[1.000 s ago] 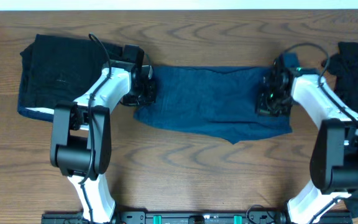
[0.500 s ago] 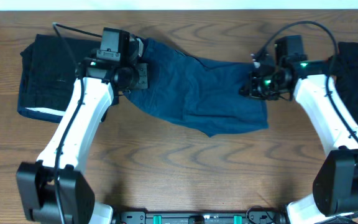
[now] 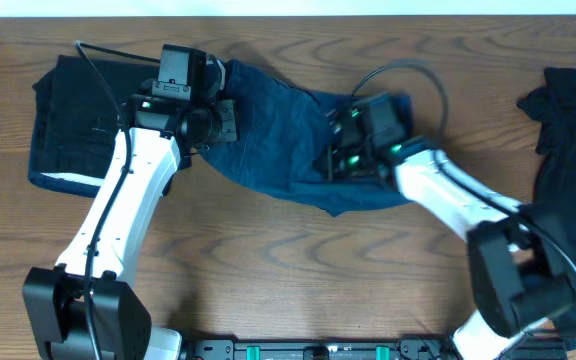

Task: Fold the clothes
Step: 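Hold the left end with left gripper, fold right end leftward with right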

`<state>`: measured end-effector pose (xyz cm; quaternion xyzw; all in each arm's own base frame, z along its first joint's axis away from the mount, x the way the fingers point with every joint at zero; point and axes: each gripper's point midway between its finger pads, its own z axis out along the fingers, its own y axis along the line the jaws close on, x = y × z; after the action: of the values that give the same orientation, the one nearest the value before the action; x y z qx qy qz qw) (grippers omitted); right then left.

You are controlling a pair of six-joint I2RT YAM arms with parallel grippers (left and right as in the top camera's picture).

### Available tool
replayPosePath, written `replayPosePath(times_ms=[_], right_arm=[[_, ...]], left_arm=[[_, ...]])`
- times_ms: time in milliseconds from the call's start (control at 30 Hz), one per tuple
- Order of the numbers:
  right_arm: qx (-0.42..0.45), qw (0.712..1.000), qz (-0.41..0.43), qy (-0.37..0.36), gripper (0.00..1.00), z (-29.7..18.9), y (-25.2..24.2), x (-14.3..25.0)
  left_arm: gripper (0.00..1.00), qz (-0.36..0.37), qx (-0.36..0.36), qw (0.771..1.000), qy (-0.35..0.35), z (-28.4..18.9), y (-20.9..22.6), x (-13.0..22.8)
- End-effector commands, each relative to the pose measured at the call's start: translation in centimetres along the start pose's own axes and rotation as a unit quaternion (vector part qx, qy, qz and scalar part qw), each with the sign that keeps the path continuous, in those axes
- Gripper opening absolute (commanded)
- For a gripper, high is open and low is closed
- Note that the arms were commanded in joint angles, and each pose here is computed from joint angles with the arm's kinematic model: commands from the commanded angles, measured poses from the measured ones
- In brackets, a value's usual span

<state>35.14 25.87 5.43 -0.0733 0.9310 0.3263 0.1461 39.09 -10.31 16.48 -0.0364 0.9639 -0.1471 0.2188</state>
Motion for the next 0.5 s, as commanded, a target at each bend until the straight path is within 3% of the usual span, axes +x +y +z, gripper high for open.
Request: replayPosePath(times_ms=[0, 333, 467], right_arm=[[0.008, 1.0, 0.008, 0.026, 0.01, 2.8, -0.2, 2.3], [0.021, 0.996, 0.01, 0.08, 0.01, 6.8, -0.7, 6.1], [-0.022, 0.998, -0.021, 0.049, 0.01, 4.6, 1.4, 3.1]], left_arm=[[0.06, -0.052, 0.002, 0.998, -0.017, -1.1, -0.2, -0.9], [0.06, -0.096, 0.007, 0.995, 0.002, -1.0, -0.4, 0.0], [0.06, -0.096, 0.005, 0.995, 0.006, -1.0, -0.3, 0.2]])
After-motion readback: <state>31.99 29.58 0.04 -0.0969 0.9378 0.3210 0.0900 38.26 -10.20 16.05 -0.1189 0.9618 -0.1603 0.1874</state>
